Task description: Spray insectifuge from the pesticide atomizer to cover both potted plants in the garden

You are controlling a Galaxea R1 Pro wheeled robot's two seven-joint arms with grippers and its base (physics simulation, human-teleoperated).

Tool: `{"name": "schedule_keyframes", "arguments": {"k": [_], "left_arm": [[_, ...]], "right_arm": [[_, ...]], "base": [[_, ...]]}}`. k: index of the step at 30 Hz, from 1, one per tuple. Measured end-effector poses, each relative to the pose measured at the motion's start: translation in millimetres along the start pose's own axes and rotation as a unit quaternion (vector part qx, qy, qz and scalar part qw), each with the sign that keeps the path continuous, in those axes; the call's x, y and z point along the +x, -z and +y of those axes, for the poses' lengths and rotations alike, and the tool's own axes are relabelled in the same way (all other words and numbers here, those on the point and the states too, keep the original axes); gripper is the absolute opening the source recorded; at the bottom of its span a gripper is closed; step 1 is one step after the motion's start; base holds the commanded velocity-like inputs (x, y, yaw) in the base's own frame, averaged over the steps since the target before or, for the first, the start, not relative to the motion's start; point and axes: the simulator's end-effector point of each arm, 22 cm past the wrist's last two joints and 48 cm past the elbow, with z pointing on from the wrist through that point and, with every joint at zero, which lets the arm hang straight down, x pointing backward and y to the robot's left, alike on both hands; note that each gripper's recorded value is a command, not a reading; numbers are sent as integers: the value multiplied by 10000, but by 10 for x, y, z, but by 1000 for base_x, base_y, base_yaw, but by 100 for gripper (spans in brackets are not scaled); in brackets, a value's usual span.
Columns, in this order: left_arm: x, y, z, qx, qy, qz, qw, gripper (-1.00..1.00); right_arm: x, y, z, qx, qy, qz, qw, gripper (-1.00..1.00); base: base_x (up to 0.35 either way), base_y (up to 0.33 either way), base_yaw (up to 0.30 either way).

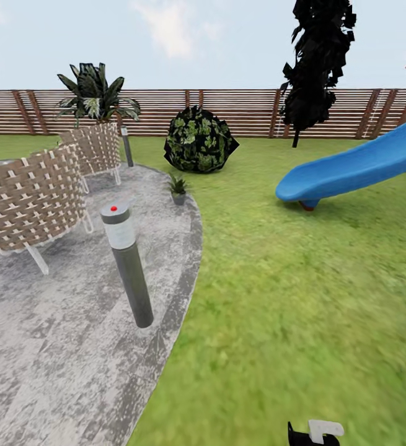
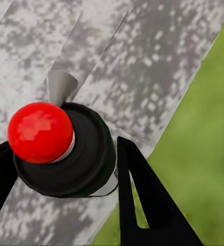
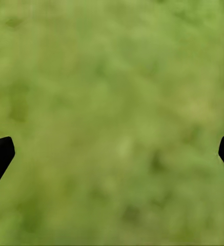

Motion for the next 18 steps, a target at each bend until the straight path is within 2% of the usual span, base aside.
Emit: {"name": "schedule_keyframes", "arguments": {"k": [18], "left_arm": [[0,0,0,0,-1,0,10000,-100]], "right_arm": [[0,0,1,-2,3,0,10000,100]], "base": [[338,0,-264]]}}
